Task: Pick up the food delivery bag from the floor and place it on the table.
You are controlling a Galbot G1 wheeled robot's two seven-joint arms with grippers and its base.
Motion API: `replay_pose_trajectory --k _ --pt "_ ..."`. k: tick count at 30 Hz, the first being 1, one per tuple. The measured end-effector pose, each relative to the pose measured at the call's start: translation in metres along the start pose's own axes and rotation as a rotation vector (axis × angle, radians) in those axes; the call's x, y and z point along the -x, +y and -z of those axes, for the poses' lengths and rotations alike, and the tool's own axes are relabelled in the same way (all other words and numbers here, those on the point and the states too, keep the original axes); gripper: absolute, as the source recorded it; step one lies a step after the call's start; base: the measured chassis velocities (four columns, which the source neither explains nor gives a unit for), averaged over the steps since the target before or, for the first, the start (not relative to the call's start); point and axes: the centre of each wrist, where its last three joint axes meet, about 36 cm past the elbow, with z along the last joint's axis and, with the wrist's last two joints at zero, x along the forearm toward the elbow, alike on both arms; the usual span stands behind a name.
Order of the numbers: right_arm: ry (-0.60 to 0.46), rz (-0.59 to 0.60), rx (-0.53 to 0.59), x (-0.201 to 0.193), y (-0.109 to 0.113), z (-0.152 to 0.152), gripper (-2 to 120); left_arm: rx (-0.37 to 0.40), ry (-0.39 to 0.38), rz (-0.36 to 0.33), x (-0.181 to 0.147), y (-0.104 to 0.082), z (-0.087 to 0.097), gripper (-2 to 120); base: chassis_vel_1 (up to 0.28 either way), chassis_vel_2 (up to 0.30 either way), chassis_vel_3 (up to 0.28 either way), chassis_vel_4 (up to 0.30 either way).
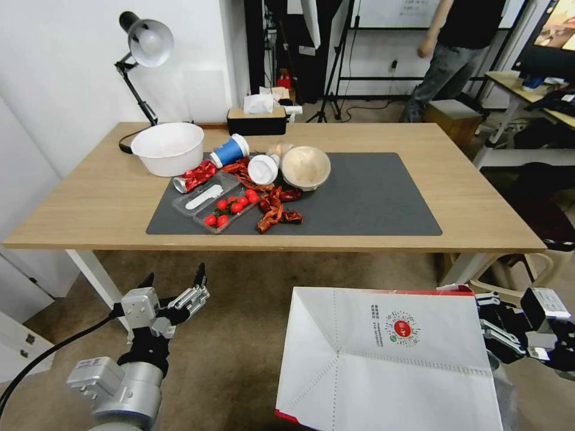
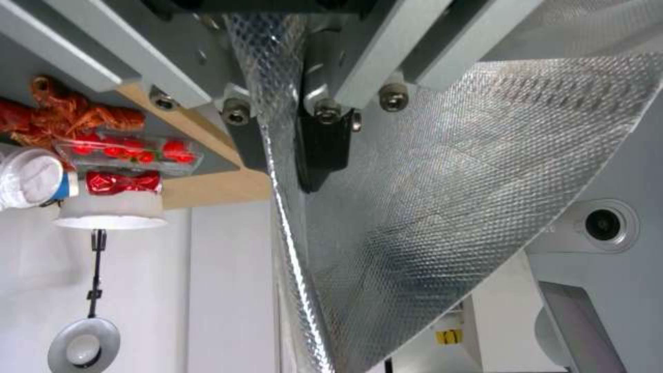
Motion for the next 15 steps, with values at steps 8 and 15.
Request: replay_pose_trajectory --k 8,15 --pt "0.004 0.001 -0.002 -0.0009 -0.0007 0.0016 0 0.002 0.001 -0.001 -0.0002 0.0000 -0.0001 100 0.000 0.000 0.000 0.000" --pt "0.000 0.002 -0.002 -0.0002 -0.0008 0.0004 0 0.004 0.001 -0.002 -0.0001 0.0004 0.0002 100 0.000 0.000 0.000 0.000"
